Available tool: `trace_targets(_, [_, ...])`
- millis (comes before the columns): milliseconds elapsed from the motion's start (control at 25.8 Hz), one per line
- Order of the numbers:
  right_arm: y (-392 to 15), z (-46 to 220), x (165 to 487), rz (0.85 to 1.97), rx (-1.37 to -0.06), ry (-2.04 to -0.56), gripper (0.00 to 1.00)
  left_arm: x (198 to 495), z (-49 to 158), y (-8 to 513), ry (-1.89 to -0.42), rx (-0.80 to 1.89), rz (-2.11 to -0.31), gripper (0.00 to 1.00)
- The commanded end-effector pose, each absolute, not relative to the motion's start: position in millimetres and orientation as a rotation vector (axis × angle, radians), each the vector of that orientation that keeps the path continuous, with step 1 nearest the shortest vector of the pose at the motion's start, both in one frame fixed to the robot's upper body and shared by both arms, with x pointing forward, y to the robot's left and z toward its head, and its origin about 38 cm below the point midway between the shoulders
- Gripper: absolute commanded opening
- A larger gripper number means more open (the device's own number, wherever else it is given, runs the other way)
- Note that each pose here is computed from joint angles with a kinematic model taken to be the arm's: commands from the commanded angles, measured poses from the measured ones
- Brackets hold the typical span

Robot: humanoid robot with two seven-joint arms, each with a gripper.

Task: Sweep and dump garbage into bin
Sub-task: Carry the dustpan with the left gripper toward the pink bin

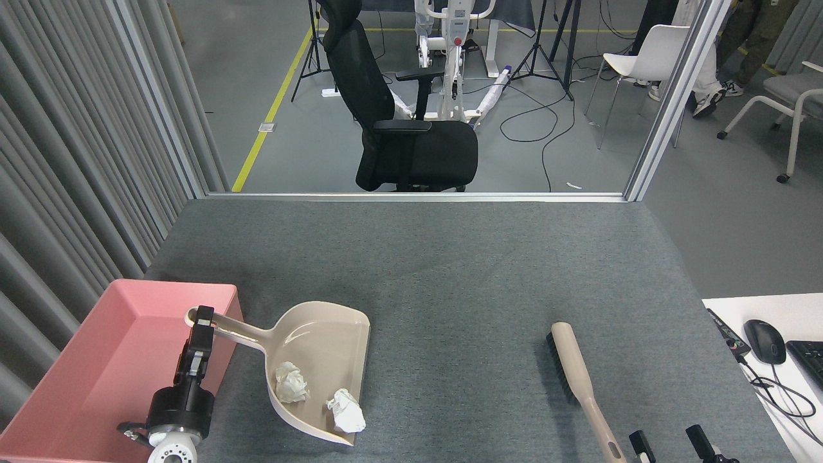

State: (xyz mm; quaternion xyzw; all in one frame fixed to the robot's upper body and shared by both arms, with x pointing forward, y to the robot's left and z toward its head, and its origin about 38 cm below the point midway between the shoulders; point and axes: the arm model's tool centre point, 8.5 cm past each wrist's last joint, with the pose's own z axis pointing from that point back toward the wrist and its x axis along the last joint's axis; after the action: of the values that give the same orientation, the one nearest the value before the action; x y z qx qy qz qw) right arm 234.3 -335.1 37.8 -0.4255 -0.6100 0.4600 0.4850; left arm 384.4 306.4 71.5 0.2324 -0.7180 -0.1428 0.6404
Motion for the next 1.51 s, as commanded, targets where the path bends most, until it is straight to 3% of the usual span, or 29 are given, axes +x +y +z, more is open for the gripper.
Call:
trace_targets(0, [-335,37,234,1.122,-1.034,-1.484,0.99,384,69,303,-1.636,0.524,-0.327,0.00])
trace_targets(542, [-335,37,234,1.123,-1.036,-1.482,0.99,384,59,303,-1.609,0.503,-0.309,0.01])
trace_targets(1200, [-340,35,234,1.177,-1.037,-1.436,0.99,387,63,323,-1.609,0.322,-0.012,0.04])
trace_targets(1471, [-337,26,231,1.198,-1.025,-1.408,0.99,384,79,361,-1.611,0.301,0.109,0.04])
